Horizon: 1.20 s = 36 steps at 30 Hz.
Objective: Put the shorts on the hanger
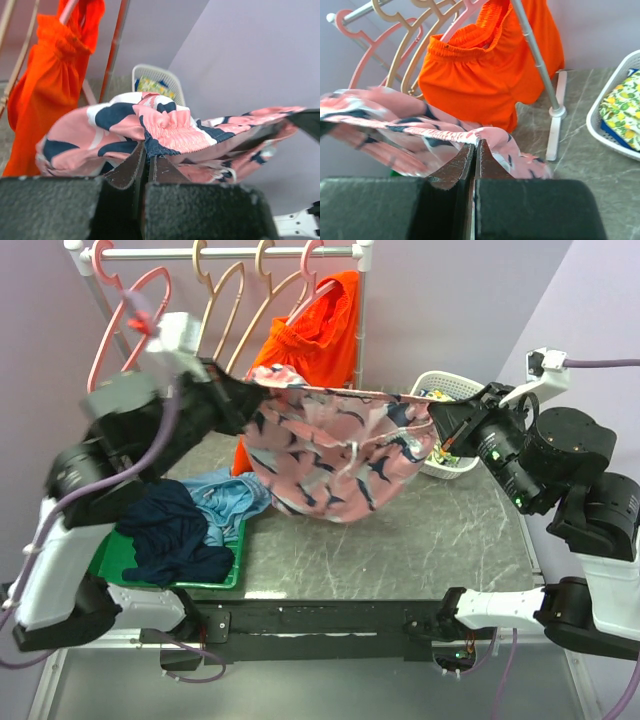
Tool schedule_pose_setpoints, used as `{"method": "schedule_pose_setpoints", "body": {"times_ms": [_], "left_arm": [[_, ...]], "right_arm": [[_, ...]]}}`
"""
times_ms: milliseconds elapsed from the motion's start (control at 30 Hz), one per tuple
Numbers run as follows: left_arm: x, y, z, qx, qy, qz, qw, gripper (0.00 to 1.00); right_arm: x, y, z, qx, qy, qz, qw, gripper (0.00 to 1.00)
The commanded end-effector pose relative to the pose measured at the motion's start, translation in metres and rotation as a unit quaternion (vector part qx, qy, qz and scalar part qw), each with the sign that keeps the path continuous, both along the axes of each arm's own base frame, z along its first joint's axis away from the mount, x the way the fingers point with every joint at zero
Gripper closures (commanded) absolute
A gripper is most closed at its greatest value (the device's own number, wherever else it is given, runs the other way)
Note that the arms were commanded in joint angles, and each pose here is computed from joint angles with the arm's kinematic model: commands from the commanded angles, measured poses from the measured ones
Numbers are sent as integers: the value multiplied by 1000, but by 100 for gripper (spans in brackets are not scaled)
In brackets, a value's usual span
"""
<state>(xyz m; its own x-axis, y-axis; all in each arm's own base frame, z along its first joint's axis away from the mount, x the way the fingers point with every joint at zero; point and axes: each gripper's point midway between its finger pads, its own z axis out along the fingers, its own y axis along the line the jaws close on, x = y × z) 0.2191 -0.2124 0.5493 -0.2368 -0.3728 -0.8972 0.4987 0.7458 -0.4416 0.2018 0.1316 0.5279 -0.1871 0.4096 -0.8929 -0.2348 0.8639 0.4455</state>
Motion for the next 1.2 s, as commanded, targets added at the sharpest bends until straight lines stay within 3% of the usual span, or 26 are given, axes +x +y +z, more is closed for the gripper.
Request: {"method": "schedule_pose_setpoints", "body": {"times_ms": [0, 133, 233, 267, 300, 333, 367, 400, 433, 467, 500, 600, 633, 667, 733, 767, 800, 833, 867, 967, 1033, 1167], "left_arm": [[7, 3, -13, 30, 13, 17, 999, 99], [14, 3, -40, 38, 38, 35, 998, 99], [22, -12, -101, 61, 94, 24, 993, 99], [27, -19, -144, 78, 120, 22, 989, 99], [26, -24, -170, 83, 140, 13, 987, 99], [27, -30, -196, 76, 164, 6, 984, 99], [31, -33, -251, 89, 197, 4, 976, 99], [29, -41, -276, 86, 215, -10, 973, 99], [22, -52, -297, 79, 231, -40, 969, 99], [11, -54, -348, 98, 268, -57, 957, 99], [14, -65, -350, 75, 255, -75, 961, 99], [-3, -73, -379, 100, 269, -106, 952, 95], [-5, -73, -378, 114, 259, -112, 953, 91], [-6, -72, -368, 113, 246, -114, 956, 85], [-9, -67, -357, 128, 229, -123, 957, 65], [-9, -67, -330, 115, 204, -128, 964, 56], [-10, -65, -318, 114, 193, -131, 966, 41], [-13, -60, -307, 123, 181, -132, 967, 36], [-13, -56, -267, 100, 144, -131, 976, 34], [-7, -29, -184, 66, 58, -80, 993, 28], [1, -5, -124, 44, 1, -27, 999, 26], [30, 26, -63, 43, -50, 63, 996, 24]], "right_arm": [[-2, -25, 9, -22, -19, -31, 999, 100], [6, -15, -29, -56, 21, -39, 997, 100], [14, -4, -83, -57, 72, -46, 995, 100], [16, -2, -100, -60, 86, -45, 993, 100], [26, -3, -147, -90, 127, -62, 986, 100], [27, 5, -160, -65, 134, -44, 988, 100], [33, 7, -181, -62, 151, -41, 986, 100], [37, 8, -233, -85, 194, -38, 977, 100], [46, 12, -245, -54, 202, -26, 978, 100], [47, 12, -290, -68, 242, -24, 968, 100], [49, 14, -306, -65, 255, -19, 965, 100], [46, 25, -350, -64, 303, -1, 951, 100], [46, 27, -353, -58, 303, 2, 951, 100], [44, 27, -358, -60, 306, 2, 950, 94], [43, 24, -352, -58, 299, 0, 953, 85], [44, 24, -344, -54, 291, -2, 955, 73], [45, 22, -340, -55, 287, -5, 956, 66], [42, 20, -335, -55, 284, -4, 957, 61], [43, 20, -326, -51, 277, -2, 960, 51], [39, 20, -313, -45, 267, 2, 963, 39], [38, 19, -310, -45, 265, 3, 963, 37], [37, 20, -304, -43, 257, 8, 965, 35]]}}
